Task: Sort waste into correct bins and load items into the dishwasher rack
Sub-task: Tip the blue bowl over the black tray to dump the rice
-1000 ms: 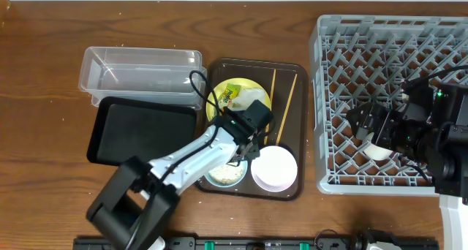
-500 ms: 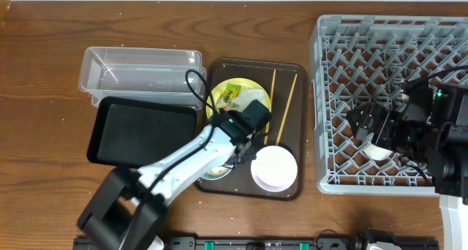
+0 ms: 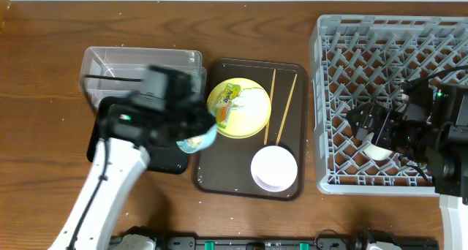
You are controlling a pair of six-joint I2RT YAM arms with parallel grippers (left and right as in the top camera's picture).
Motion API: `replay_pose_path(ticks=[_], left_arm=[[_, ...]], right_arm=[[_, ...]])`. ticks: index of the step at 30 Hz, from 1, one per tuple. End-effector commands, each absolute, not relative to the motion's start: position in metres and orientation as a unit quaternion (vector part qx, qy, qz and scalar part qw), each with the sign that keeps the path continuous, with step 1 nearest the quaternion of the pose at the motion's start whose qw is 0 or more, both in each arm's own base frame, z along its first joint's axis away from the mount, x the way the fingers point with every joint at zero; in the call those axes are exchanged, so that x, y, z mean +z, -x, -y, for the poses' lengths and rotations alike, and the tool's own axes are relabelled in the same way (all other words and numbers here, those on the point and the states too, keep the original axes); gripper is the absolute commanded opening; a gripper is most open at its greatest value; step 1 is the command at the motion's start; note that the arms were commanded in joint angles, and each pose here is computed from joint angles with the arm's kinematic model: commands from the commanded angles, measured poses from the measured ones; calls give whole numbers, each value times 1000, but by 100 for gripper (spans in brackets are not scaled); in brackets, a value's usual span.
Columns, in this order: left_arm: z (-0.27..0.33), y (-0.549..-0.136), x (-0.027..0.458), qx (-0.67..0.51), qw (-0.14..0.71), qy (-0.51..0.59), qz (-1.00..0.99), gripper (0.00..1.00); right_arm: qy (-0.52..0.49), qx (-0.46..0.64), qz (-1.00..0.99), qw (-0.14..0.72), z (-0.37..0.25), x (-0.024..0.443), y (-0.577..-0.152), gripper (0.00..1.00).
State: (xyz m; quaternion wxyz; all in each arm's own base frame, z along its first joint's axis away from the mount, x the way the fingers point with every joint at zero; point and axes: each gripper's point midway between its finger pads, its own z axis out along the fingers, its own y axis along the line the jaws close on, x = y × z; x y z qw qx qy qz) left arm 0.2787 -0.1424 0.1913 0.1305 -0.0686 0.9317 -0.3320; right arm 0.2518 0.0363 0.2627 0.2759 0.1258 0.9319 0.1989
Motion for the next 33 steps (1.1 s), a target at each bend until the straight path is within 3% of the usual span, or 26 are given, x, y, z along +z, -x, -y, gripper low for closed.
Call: replay_pose_path(ticks=[1,11,19,21,23,26,28,30,33], left_arm=[[135,-272,206,-476,112,21,-872,6],[67,-302,196,-677,126,133,-713,6],[45,-308,188,-674,140,164,-706,6],[43,-310,176,-641,170,130,-737,6],[38,-310,155,-608,132,172,-764,6],[49,-302,185,-674,143,155,-708,6],[48,-304,177,-649,168,123,-731,6],[41,-306,162,-625,144,158,-751,7],[44,-304,187,-675,137,173,-704,6]], right_arm=[[-118,201,-932,278,-38,265,-252,99],[-118,201,-932,278,-38,265,-252,99],[-118,201,-932,279,-38,265,-252,98],[-118,201,-932,279,-38,265,-252,99],[-118,201,-932,279,-38,265,-252,99],[-118,201,-932,278,-38,265,-252,99],[-118,201,-932,279,-38,265,-252,99],[-118,201,-932,279,-38,265,-252,98],[-119,201,-933,276,-38,264,-251,99]])
